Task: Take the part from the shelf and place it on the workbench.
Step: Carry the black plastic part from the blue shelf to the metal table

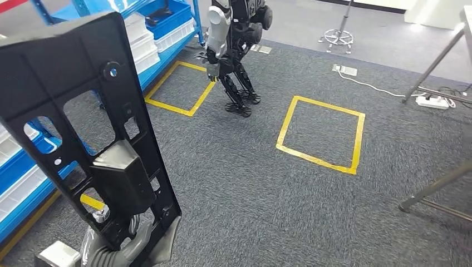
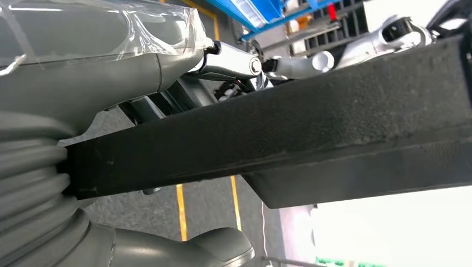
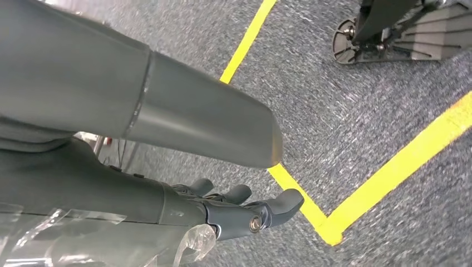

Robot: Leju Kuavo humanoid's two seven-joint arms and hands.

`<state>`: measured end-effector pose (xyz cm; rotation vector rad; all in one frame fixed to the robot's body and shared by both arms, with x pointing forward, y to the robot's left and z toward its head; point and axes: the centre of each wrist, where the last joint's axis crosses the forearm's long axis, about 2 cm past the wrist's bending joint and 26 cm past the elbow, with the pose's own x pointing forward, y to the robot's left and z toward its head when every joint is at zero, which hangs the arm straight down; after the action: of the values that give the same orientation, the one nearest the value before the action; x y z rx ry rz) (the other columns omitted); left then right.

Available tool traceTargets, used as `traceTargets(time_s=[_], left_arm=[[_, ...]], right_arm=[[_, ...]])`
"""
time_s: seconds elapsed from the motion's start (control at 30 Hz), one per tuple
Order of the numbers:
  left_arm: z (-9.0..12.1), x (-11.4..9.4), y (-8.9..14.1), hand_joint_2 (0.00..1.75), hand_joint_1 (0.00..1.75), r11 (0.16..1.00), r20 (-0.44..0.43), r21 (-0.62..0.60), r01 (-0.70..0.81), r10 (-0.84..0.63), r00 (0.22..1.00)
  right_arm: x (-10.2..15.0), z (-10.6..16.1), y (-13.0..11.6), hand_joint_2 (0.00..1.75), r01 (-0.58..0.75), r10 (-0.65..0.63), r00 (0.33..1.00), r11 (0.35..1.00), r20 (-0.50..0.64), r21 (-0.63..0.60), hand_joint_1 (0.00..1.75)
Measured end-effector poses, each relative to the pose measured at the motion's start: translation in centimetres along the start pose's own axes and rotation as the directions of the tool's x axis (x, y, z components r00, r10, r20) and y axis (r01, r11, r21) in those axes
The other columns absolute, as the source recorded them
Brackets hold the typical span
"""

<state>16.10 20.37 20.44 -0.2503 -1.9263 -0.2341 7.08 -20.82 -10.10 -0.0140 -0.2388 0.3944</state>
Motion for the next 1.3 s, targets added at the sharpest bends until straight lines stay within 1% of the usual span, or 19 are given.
traceTargets(time_s=[0.17,0.4,0.53,0.63,0.77,0.87,1.03,1.17,1.3], left_arm=[[-1.2,0.6,0.1,1.75,1.75,1.0,0.023,-0.016,0.022,-0.021,1.0],[-1.5,1.0,-0.2,1.75,1.75,0.999,0.038,-0.035,0.024,-0.023,0.999],[-1.9,1.2,-0.5,1.75,1.75,0.998,0.061,-0.067,0.022,-0.017,0.998],[-2.7,1.3,-1.1,1.75,1.75,0.994,0.101,-0.109,0.022,-0.011,0.995],[-4.2,0.7,-2.5,1.75,1.75,0.985,0.147,-0.172,0.022,0.004,0.989],[-4.5,0.3,-3.4,1.75,1.75,0.979,0.148,-0.203,0.013,0.017,0.989],[-4.9,0.0,-4.4,1.75,1.75,0.971,0.16,-0.238,-0.002,0.041,0.986],[-5.2,0.0,-4.7,1.75,1.75,0.969,0.161,-0.245,-0.009,0.049,0.986],[-5.3,-0.1,-5.0,1.75,1.75,0.967,0.141,-0.254,-0.02,0.058,0.988]], right_arm=[[-0.2,0.0,-0.2,0.0,0.002,-0.002,1.0,1.0,0.008,0.001,0.0],[-0.2,-0.1,-0.5,0.0,-0.008,0.007,1.0,1.0,-0.007,-0.011,0.0],[0.0,-0.1,-0.6,0.0,0.011,-0.01,1.0,1.0,0.012,-0.018,0.0],[-0.2,-0.1,-1.2,0.0,0.026,-0.025,0.999,0.999,0.02,-0.023,0.0],[-0.6,-0.3,-2.2,0.0,0.044,-0.044,0.999,0.999,0.007,-0.025,0.0],[-0.9,-0.3,-2.7,0.0,0.05,-0.05,0.999,0.998,0.004,-0.036,0.0],[-1.1,-0.3,-3.2,0.0,0.047,-0.044,0.998,0.997,0.041,-0.061,0.0],[-1.6,-0.3,-3.4,0.0,0.047,-0.044,0.998,0.996,0.046,-0.071,0.0],[-1.4,-0.3,-3.6,0.0,0.042,-0.039,0.998,0.996,0.049,-0.075,0.0]])
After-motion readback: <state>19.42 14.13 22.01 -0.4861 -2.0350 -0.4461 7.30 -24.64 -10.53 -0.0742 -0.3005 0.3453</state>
